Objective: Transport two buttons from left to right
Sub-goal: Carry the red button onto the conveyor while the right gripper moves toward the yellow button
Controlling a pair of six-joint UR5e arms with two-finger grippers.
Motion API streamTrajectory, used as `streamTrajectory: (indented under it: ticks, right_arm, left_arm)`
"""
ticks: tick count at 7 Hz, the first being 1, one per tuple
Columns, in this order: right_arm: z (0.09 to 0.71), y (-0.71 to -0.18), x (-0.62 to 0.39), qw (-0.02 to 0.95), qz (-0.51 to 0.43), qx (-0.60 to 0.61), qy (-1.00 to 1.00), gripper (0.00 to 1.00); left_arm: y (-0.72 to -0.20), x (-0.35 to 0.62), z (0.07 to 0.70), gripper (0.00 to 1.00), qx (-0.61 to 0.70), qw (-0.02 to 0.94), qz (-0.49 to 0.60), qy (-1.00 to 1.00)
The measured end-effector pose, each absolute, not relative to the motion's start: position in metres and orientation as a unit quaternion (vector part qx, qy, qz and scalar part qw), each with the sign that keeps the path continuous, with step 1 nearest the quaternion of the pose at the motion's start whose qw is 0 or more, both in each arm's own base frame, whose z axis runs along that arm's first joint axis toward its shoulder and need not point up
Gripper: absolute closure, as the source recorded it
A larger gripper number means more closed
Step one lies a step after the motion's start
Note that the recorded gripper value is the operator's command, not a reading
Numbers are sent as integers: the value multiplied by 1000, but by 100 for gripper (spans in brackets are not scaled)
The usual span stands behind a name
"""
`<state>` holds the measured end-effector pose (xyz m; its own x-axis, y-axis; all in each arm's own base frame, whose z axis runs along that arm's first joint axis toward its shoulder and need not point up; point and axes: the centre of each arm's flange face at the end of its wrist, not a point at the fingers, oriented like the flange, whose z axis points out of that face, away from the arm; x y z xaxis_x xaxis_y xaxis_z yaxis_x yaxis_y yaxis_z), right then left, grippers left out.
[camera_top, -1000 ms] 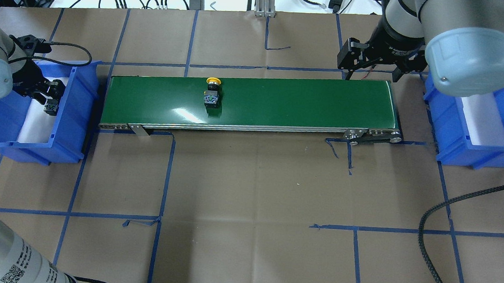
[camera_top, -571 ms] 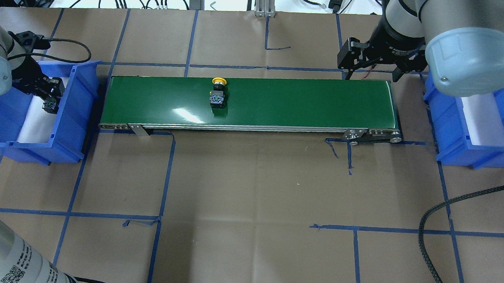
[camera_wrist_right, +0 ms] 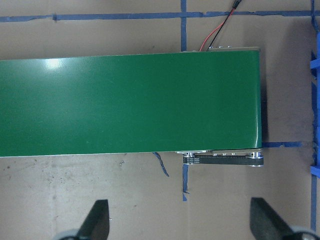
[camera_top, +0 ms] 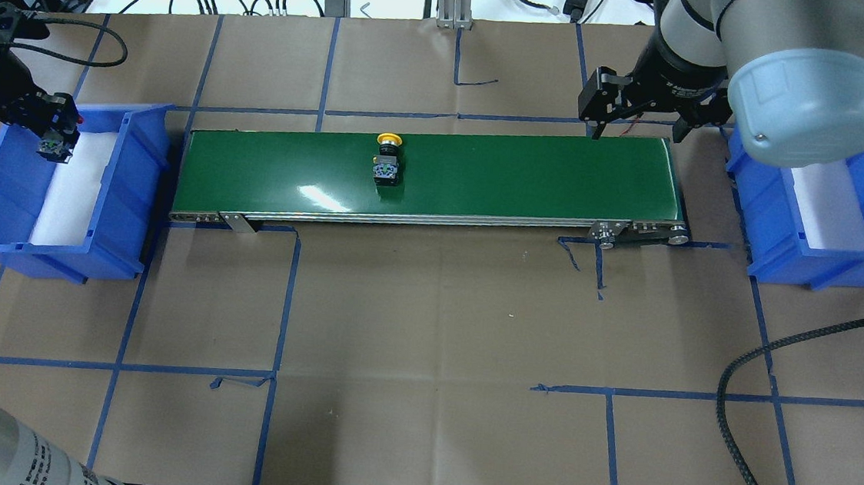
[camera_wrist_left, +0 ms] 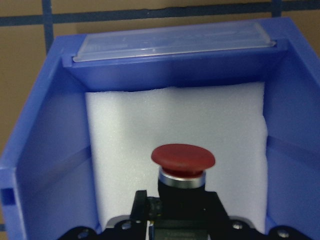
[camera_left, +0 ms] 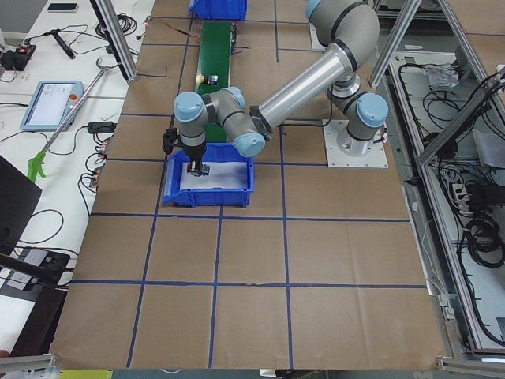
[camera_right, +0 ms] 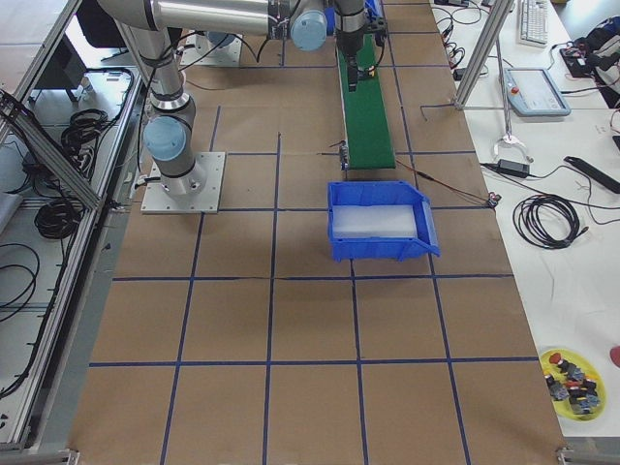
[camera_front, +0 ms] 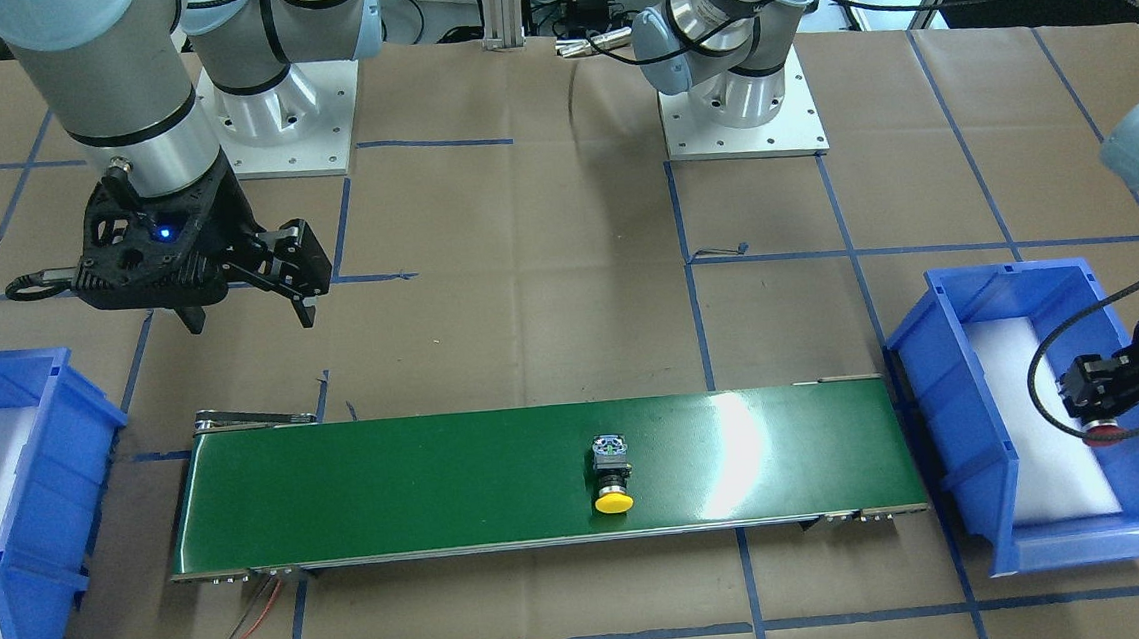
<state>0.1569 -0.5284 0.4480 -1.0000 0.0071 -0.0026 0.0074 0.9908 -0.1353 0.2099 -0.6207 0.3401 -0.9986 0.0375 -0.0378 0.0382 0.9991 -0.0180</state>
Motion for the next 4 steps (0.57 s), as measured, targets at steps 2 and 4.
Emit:
streamTrajectory:
  ticks: [2, 4]
  right_arm:
    - [447, -528, 157, 2, -67, 4, 998, 0]
    - [447, -528, 157, 1, -67, 3, 998, 0]
  left_arm:
    - [-622, 190, 383, 97, 24, 22, 6, 999]
    - [-631, 137, 404, 97, 6, 25, 5, 1000]
